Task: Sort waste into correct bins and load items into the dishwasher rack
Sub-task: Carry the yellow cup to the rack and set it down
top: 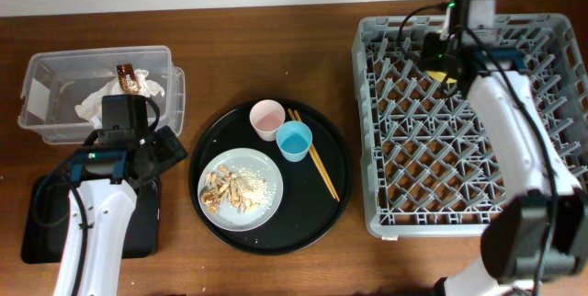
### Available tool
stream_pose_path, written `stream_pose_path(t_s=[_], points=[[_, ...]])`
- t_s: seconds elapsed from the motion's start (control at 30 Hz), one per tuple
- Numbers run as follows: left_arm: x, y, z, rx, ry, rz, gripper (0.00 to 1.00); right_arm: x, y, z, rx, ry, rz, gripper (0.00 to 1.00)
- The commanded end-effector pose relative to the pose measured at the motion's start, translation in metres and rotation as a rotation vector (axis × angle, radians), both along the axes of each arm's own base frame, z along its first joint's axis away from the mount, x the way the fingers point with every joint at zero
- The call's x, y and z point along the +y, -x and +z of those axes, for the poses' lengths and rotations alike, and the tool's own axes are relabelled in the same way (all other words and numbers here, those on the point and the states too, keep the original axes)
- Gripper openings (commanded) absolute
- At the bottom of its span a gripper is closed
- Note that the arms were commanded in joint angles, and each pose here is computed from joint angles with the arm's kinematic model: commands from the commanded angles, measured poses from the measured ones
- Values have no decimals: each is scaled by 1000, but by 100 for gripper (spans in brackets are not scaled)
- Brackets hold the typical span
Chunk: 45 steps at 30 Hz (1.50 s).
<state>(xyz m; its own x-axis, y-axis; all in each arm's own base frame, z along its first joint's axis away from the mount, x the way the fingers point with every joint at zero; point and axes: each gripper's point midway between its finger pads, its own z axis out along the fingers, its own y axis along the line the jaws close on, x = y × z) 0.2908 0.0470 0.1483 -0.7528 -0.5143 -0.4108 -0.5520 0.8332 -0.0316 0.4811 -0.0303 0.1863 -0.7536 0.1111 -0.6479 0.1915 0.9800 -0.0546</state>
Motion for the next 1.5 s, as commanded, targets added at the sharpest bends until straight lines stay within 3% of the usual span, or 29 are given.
stream_pose_path(t_s=[0.0, 0.1, 0.17, 0.23, 0.33, 0.43, 0.5, 0.57, 0.7, 0.8, 0.9, 0.97, 1.07, 1.2, 1.3, 1.37, 1.47], points=[[3, 0, 2, -8, -6, 18, 99, -11, -22, -45, 70, 125, 39, 57], [3, 0, 2, -8, -6, 18, 99, 0, -25, -64, 103, 90, 96, 56], [3, 0, 2, -7, -6, 18, 99, 1, -23, -65, 108, 80, 101, 41], [3, 0, 2, -8, -6, 18, 99, 1, -22, -40, 55, 40, 47, 38], [3, 0, 2, -7, -6, 18, 99, 2, -15, 5, 5, 31, 39, 5], [3, 0, 2, -8, -6, 18, 99, 7, -9, 39, -39, -37, 24, 4], [3, 0, 2, -8, -6, 18, 99, 12, -6, 59, -89, -190, 101, 4], [3, 0, 2, -7, -6, 18, 99, -5, -1, 70, -130, -494, 122, 4], [3, 0, 2, -8, -6, 18, 99, -33, 35, 126, -282, -1012, 401, 4], [3, 0, 2, -8, -6, 18, 99, -40, 40, 97, -211, -1087, 328, 4], [3, 0, 2, -7, -6, 18, 99, -40, 41, 30, -80, -1249, 237, 4], [3, 0, 2, -7, -6, 18, 99, -40, 44, 29, -84, -1345, 258, 4], [3, 0, 2, -8, -6, 18, 99, -55, 48, 28, -91, -1367, 206, 4], [3, 0, 2, -7, -6, 18, 99, -80, 54, -12, 6, -1221, -3, 4], [3, 0, 2, -8, -6, 18, 99, -75, 54, -3, -11, -1272, 33, 4], [3, 0, 2, -8, -6, 18, 99, -56, 58, 55, -147, -1505, 291, 4], [3, 0, 2, -7, -6, 18, 99, -51, 55, 51, -119, -1491, 272, 4]])
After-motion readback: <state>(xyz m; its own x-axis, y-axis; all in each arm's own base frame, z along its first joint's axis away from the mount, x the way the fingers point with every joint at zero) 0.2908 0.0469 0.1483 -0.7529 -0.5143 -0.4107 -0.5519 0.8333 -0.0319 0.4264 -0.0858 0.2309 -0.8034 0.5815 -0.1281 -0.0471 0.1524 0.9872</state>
